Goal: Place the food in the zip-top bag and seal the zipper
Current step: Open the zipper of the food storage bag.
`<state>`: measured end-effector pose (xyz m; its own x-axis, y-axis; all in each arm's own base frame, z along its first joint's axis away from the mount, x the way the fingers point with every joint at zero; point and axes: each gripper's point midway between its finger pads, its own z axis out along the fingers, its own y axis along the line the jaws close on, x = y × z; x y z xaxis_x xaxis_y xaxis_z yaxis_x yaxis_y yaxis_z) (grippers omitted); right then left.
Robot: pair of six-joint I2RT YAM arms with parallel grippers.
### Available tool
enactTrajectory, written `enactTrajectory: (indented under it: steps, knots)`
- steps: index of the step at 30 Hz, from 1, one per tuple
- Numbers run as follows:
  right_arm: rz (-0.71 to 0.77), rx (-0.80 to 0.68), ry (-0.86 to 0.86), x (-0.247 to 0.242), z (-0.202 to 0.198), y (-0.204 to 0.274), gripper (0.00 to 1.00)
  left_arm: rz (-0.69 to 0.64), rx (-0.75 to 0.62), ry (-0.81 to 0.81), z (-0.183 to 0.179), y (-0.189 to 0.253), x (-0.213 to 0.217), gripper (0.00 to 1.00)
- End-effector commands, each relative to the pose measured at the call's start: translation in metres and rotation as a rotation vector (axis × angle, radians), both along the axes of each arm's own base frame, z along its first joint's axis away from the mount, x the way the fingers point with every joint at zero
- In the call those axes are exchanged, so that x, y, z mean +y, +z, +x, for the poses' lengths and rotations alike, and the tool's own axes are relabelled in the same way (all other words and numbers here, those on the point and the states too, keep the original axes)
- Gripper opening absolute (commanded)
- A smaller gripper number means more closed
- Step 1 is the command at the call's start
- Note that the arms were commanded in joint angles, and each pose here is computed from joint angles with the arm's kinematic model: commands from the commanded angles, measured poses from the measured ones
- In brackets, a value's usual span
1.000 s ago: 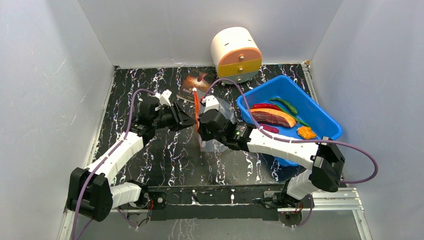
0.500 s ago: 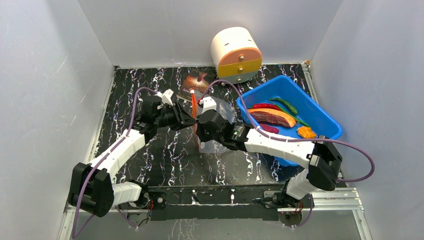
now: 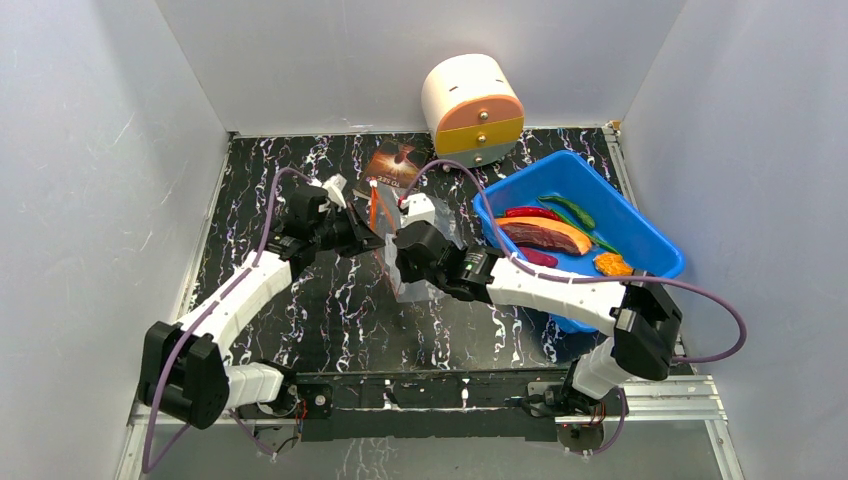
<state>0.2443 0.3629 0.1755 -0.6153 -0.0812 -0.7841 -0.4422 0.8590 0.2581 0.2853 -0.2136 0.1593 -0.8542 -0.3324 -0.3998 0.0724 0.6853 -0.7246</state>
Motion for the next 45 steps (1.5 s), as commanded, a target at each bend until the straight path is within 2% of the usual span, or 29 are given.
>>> enactTrajectory:
  steps: [1,7,10,14,19,26,34,36,41,45]
  knots:
    - [0.058,-0.102,-0.162,-0.023,0.016,0.036,0.00,0.162,-0.097,0.108,0.006,0.026,0.033,0.00]
    - [0.150,-0.171,-0.319,-0.058,0.021,0.063,0.00,0.400,-0.177,0.267,0.006,0.053,0.089,0.00]
    - [0.218,-0.175,-0.331,-0.062,0.017,0.068,0.00,0.491,-0.223,0.338,0.003,0.074,0.114,0.00]
    - [0.276,-0.136,-0.276,-0.047,0.011,0.061,0.00,0.544,-0.304,0.372,0.001,0.100,0.129,0.00]
    - [0.310,-0.073,-0.141,-0.012,0.002,0.055,0.01,0.502,-0.374,0.270,-0.001,0.111,0.114,0.00]
    - [0.335,-0.097,-0.061,0.019,0.008,0.084,0.36,0.352,-0.324,0.098,-0.014,0.099,0.075,0.00]
    - [0.292,-0.125,-0.062,0.051,0.032,0.092,0.50,0.325,-0.276,0.061,-0.020,0.091,0.067,0.00]
    - [0.276,-0.148,-0.068,0.058,0.040,0.094,0.56,0.329,-0.274,0.061,-0.020,0.089,0.068,0.00]
    - [0.210,-0.198,-0.082,0.073,0.061,0.093,0.55,0.335,-0.282,0.051,-0.022,0.091,0.069,0.00]
    - [0.056,-0.237,-0.189,0.057,0.087,0.068,0.44,0.374,-0.271,0.060,-0.024,0.092,0.076,0.00]
